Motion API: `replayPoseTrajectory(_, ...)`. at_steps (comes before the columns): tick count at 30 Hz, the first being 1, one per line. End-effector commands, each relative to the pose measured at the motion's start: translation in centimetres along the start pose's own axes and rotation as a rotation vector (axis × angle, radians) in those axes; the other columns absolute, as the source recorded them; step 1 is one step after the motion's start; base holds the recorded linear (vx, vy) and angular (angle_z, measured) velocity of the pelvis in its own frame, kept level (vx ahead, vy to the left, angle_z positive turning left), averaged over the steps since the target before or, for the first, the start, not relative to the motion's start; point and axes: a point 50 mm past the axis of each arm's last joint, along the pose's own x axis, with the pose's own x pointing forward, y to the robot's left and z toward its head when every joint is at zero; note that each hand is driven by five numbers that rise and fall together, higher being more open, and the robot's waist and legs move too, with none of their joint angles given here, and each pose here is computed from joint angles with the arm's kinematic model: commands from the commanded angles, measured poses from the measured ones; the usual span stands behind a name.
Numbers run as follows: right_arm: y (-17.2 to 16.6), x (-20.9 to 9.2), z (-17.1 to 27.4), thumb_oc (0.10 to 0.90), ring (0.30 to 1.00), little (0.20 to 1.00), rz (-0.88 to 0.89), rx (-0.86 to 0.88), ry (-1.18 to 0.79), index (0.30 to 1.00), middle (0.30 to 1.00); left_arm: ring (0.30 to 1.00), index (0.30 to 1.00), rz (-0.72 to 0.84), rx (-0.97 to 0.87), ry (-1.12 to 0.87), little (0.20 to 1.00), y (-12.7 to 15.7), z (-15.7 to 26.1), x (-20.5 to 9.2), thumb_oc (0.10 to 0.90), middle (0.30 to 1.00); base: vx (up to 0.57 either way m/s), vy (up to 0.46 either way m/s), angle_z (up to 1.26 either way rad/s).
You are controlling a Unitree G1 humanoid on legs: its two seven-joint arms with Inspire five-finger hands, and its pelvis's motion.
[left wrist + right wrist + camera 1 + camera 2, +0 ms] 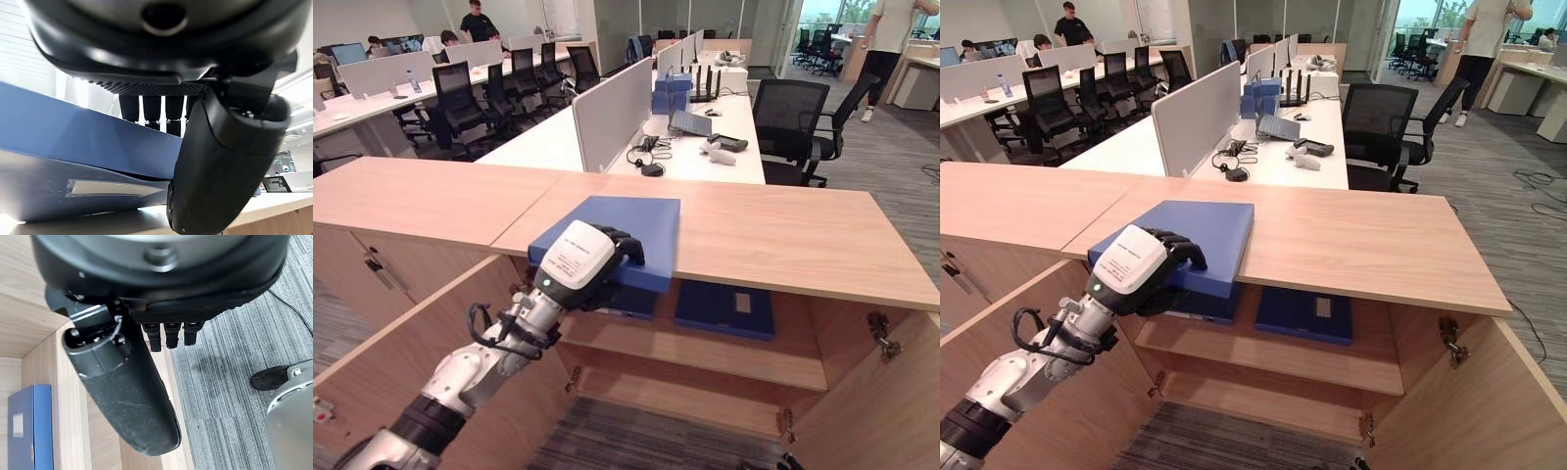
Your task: Put the empty folder in the office cabinet
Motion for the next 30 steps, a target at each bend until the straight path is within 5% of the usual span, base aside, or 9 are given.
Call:
replayPoseTrajectory(1,2.8,0.7,5.2,0.800,0.900,0.900,0.069,0.037,-0.187,0.900,0.900,0.300,0.300,0.363,-0.249,-0.074,0.300,6.1,1.2,3.1,0.400,0.300,0.00,0.000,0.00)
replayPoseTrajectory(5,3.6,0.5,5.5,0.800,0.900,0.900,0.091,0.030,-0.200,0.900,0.900,0.300,0.300,0.528,-0.558,-0.106,0.300,7.4,2.7,3.6,0.400,0.300,0.00,0.001,0.01)
replayPoseTrajectory(7,4.8,0.2,6.5,0.800,0.900,0.900,0.134,0.006,-0.237,0.900,0.900,0.300,0.300,0.625,-0.858,-0.182,0.300,8.8,3.8,3.8,0.400,0.300,-0.02,0.005,-0.01)
replayPoseTrajectory(12,6.0,0.0,7.8,0.800,0.900,0.900,0.181,-0.076,-0.284,0.900,0.900,0.300,0.300,0.678,-1.258,-0.257,0.300,9.7,4.3,4.3,0.400,0.300,-0.02,0.004,0.00)
replayPoseTrajectory(23,7.2,-0.5,8.4,0.800,0.900,0.900,0.266,-0.065,-0.294,0.900,0.900,0.300,0.300,0.636,-1.701,-0.411,0.300,10.1,5.2,4.3,0.400,0.300,0.00,0.000,0.00)
replayPoseTrajectory(30,8.6,-2.5,12.3,0.800,0.900,0.900,0.457,0.162,-0.433,0.900,0.900,0.300,0.300,0.508,-1.826,-0.245,0.300,7.2,3.0,2.3,0.400,0.300,-0.01,0.006,0.02)
